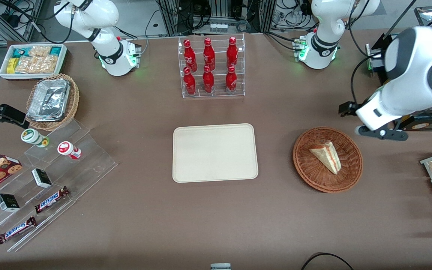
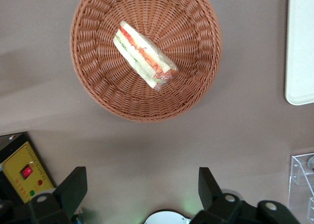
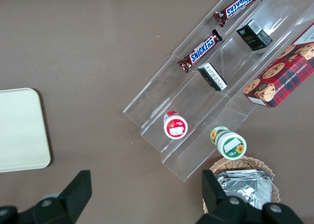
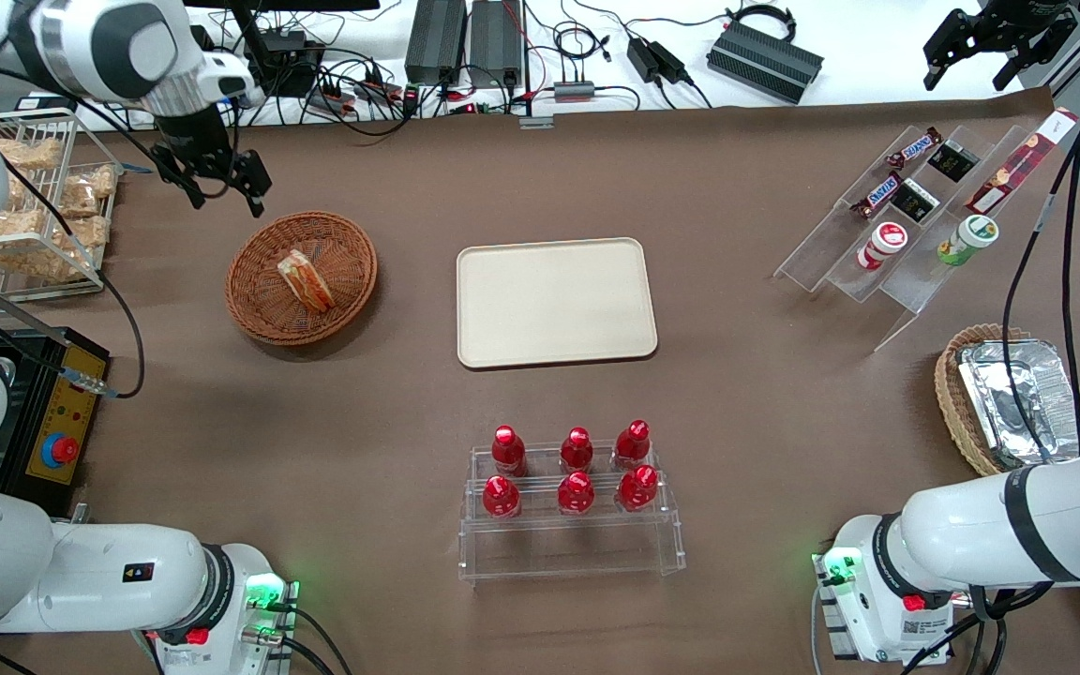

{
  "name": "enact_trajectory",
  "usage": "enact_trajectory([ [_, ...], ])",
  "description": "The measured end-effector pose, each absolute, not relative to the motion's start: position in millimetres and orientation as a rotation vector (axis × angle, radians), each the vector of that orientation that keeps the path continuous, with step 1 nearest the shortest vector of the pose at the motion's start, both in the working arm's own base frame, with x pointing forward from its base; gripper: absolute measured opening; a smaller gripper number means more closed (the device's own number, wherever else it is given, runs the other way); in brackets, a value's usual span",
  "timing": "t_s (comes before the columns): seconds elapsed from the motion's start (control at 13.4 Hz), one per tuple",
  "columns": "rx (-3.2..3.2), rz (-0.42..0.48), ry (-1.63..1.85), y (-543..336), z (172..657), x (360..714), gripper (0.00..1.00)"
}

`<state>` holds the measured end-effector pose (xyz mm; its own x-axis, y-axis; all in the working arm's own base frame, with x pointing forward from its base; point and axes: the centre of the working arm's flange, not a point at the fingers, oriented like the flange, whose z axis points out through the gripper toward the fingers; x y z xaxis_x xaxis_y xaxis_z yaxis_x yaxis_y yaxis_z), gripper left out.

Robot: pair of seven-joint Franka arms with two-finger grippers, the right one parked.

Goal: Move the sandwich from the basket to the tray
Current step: 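Move the open left gripper over the wrapped sandwich in the basket, then lower the open left gripper around the sandwich and close it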

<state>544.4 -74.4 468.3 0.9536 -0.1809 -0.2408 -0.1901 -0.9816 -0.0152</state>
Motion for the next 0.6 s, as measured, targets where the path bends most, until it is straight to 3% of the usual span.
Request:
enact_trajectory([
  [0.37,-3.087,0.253,0.268,-74,405,540,1.0],
  [0.6,-3.104,0.135,-0.021,-74,383,540,1.0],
])
